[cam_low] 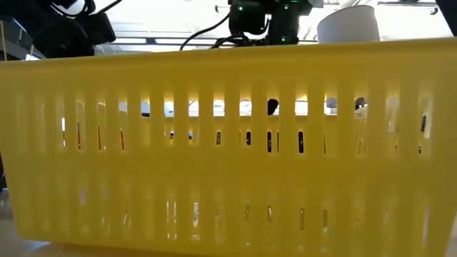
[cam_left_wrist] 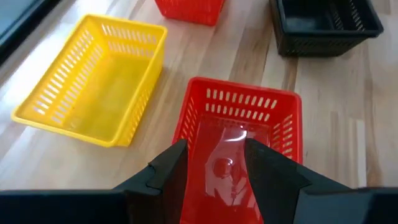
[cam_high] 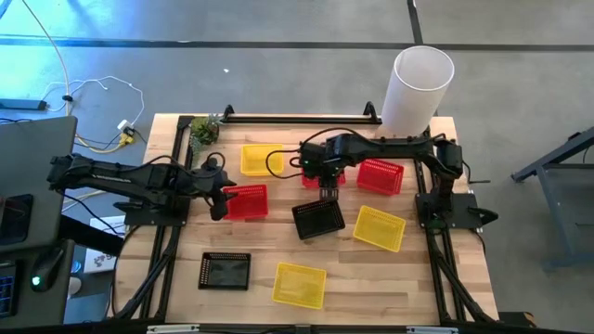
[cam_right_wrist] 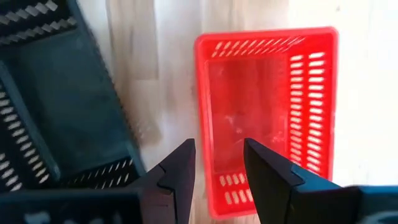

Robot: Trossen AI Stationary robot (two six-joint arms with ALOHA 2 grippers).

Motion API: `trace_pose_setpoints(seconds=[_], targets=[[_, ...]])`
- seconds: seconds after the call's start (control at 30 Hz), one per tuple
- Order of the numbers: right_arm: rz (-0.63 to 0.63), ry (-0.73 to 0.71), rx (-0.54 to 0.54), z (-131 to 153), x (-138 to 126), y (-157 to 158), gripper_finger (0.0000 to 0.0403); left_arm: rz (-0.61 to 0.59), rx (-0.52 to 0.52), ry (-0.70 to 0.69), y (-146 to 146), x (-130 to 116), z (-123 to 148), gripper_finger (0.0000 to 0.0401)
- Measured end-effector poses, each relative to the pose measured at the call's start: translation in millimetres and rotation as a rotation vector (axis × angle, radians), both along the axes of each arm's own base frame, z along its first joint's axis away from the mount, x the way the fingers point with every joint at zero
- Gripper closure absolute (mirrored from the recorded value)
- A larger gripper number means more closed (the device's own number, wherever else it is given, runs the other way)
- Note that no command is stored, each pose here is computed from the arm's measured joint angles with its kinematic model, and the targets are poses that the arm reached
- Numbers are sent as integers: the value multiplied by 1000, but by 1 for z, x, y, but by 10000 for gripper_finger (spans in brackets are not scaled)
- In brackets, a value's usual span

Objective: Stack baskets by color
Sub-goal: Stack the left red bin on the middle red bin

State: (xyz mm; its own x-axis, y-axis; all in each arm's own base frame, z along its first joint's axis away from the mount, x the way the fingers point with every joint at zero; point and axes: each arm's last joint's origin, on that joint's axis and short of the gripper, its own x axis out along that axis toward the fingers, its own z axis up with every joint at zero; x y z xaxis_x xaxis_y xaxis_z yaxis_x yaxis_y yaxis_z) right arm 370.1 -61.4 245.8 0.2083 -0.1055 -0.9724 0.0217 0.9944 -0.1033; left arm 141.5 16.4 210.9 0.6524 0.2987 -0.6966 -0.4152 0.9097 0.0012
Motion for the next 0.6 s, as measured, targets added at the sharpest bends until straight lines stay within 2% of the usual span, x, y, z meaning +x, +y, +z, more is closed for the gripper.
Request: trace_pose_setpoints(seconds=[0.2,0.43,0.6], targets=[[-40,0,-30,-1,0,-6,281,-107,-119,29,-4,6,-5,256],[-54,1,-33,-1,-1,-11,281,-121,-164,107,-5,15,-17,256],[-54,2,-35,-1,-1,-11,281,-143,-197,111,-6,23,-22,256]])
